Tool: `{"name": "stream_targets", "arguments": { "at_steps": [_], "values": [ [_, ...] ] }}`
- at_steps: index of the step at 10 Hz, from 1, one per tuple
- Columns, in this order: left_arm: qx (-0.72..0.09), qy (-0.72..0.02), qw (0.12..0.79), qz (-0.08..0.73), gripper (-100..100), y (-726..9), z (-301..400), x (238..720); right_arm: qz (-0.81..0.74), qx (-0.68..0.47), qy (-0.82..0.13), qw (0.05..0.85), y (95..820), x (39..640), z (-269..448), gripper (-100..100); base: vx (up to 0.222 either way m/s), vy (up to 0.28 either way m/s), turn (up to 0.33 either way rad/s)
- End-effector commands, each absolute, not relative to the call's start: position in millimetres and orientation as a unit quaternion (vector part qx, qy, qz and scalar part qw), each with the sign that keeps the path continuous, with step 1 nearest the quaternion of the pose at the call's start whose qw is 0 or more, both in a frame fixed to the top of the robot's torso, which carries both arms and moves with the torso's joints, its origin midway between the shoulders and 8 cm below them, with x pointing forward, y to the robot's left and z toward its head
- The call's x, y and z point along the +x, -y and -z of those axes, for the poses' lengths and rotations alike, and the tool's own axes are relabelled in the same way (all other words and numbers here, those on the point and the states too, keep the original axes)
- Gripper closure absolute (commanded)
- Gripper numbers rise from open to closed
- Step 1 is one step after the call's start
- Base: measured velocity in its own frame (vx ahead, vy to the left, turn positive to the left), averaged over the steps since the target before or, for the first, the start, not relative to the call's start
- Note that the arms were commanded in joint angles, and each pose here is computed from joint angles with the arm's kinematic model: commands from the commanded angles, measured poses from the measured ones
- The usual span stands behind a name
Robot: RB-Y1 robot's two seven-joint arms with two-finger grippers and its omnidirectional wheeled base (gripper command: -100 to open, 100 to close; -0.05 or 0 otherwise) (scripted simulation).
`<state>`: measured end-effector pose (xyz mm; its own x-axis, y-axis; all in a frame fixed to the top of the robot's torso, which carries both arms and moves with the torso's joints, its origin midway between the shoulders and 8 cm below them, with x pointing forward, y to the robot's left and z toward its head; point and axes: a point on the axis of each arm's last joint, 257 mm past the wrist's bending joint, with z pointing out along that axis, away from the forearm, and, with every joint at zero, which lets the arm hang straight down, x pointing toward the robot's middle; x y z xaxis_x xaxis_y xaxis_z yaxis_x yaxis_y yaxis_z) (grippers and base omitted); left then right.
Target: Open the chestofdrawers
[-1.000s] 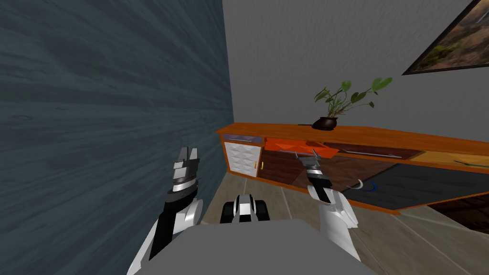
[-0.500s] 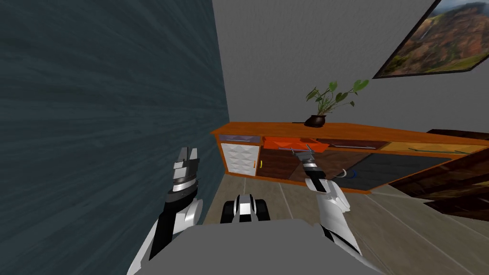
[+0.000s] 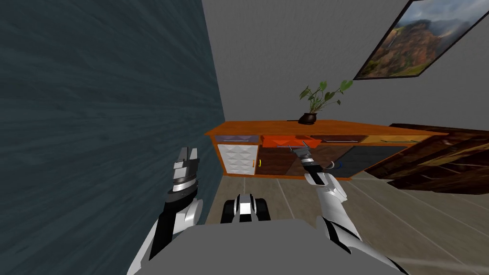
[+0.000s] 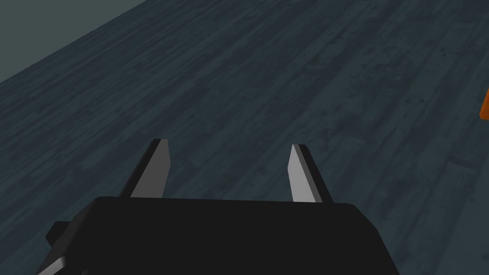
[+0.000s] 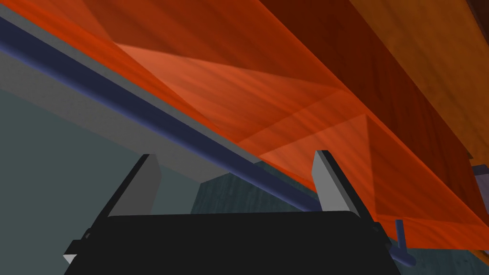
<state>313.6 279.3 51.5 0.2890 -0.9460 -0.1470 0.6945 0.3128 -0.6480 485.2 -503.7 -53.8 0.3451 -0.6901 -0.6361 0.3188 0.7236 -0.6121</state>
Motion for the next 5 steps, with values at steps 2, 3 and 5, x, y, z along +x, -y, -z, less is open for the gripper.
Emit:
{"name": "stream_targets", "arguments": {
  "at_steps": [2, 3, 5],
  "values": [
    [-0.239, -0.263, 0.766, 0.535, 0, -279, -52, 314, 0.315, -0.194, -0.485, 0.792, 505, 485, 62, 0, 0.004, 0.002, 0.001],
    [-0.239, -0.263, 0.766, 0.535, 0, -279, -52, 314, 0.315, -0.194, -0.488, 0.791, 506, 485, 66, 0, 0.0, 0.0, 0.0],
    [-0.239, -0.263, 0.766, 0.535, 0, -279, -52, 314, 0.314, -0.193, -0.493, 0.788, 506, 485, 71, 0, 0.0, 0.0, 0.0]
  ]
}}
